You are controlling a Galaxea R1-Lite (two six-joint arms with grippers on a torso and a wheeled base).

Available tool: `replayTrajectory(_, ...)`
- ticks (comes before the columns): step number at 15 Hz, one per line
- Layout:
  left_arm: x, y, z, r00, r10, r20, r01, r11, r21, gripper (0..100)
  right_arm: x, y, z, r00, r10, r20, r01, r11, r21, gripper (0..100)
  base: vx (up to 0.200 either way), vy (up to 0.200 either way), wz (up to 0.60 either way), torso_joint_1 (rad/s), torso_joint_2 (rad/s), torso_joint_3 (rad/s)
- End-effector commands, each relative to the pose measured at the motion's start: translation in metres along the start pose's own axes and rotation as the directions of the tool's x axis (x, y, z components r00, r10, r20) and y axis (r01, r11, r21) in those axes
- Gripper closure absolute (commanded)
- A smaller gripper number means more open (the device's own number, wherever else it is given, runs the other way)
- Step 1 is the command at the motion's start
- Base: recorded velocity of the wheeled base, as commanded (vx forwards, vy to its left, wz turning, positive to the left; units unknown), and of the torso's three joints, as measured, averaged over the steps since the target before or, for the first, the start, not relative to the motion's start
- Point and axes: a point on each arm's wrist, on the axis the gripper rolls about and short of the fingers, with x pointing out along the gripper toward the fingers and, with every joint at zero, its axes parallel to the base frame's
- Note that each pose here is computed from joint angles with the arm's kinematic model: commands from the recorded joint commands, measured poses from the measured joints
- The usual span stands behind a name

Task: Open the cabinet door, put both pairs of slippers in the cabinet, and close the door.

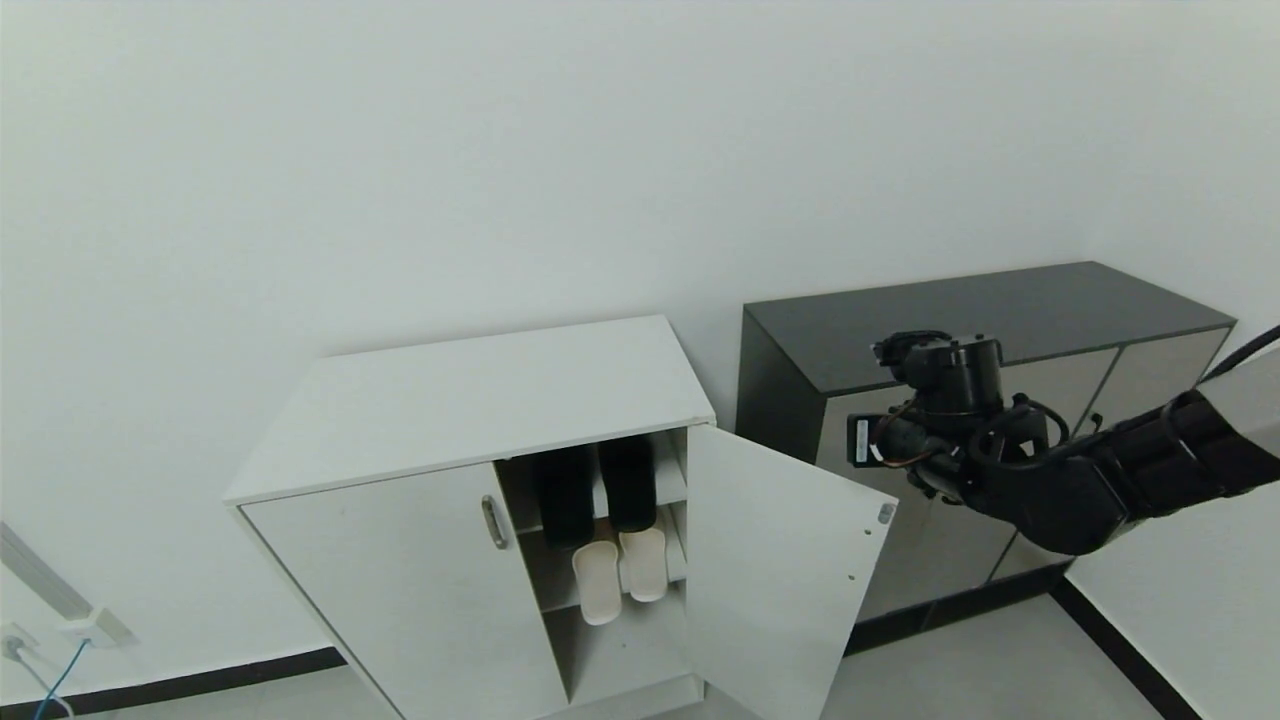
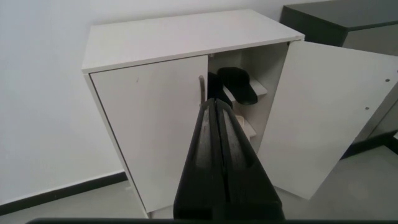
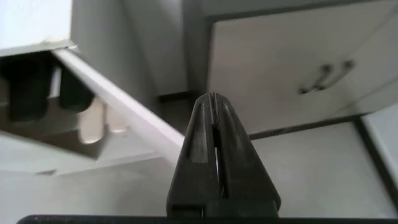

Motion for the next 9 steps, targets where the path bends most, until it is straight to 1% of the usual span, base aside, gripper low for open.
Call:
replayTrajectory(1, 0.0, 0.0, 0.0, 1.0, 0.001, 0.0, -0.001, 1.0, 0.0, 100, 0.019, -0.002, -0.018, 0.998, -0.015, -0.054, 0.014, 1.0, -0.009, 100, 0.0, 0.0, 0.0, 0.0, 0.0, 0.0)
replayTrajectory(2, 0.0, 0.0, 0.0, 1.0, 0.001, 0.0, -0.001, 1.0, 0.0, 100, 0.023, -0.002, -0.025, 0.997, -0.004, -0.079, 0.003, 1.0, -0.015, 100, 0.0, 0.0, 0.0, 0.0, 0.0, 0.0)
replayTrajectory(6, 0.0, 0.0, 0.0, 1.0, 0.001, 0.0, -0.001, 1.0, -0.003, 100, 0.037, 0.0, -0.044, 0.992, -0.001, -0.128, -0.002, 1.0, -0.028, 100, 0.0, 0.0, 0.0, 0.0, 0.0, 0.0)
replayTrajectory(9, 0.0, 0.0, 0.0, 1.0, 0.001, 0.0, -0.001, 1.0, -0.005, 100, 0.045, 0.001, -0.052, 0.991, -0.005, -0.136, 0.0, 1.0, -0.03, 100, 0.0, 0.0, 0.0, 0.0, 0.0, 0.0)
